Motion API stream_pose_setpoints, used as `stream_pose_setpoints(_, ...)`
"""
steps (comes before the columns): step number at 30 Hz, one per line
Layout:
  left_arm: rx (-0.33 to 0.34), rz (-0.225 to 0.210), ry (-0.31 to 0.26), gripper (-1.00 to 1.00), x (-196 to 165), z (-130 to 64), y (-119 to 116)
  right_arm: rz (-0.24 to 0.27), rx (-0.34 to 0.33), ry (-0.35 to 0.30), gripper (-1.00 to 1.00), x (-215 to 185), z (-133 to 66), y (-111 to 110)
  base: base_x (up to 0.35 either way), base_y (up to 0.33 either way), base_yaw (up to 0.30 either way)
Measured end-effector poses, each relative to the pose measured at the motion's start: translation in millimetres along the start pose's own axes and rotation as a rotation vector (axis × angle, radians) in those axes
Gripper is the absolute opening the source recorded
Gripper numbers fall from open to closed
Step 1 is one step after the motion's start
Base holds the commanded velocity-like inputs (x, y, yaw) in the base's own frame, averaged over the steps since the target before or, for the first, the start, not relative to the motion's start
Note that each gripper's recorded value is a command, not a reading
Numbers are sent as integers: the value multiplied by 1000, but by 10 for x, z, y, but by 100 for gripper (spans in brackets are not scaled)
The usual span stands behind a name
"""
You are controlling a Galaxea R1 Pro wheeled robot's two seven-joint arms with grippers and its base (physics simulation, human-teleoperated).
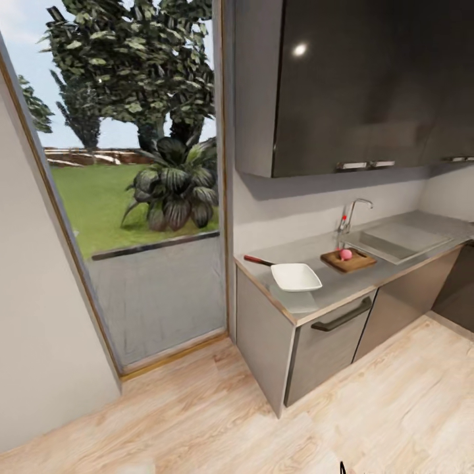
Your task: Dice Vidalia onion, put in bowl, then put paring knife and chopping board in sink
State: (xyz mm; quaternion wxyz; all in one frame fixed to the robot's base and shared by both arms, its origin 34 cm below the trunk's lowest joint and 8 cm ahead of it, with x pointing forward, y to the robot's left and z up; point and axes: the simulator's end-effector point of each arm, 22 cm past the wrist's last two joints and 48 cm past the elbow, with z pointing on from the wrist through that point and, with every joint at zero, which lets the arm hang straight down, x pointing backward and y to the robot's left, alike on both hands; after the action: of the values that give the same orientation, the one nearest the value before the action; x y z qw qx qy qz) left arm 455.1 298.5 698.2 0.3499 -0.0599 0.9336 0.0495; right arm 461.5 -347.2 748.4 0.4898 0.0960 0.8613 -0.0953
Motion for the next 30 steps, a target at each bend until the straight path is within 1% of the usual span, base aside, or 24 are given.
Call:
stream_pose_setpoints(8,1,-1,-5,100,-22,-3,-2,1,-1,-4,100,-20,1,5,131,241,-255)
stream_pose_setpoints(24,1,-2,-13,100,-60,-9,-4,4,-4,-13,100,-57,1,21,162,192,-246)
stream_pose_setpoints(30,1,-2,-16,100,-70,-11,-4,6,-4,-15,100,-66,2,28,120,87,-92)
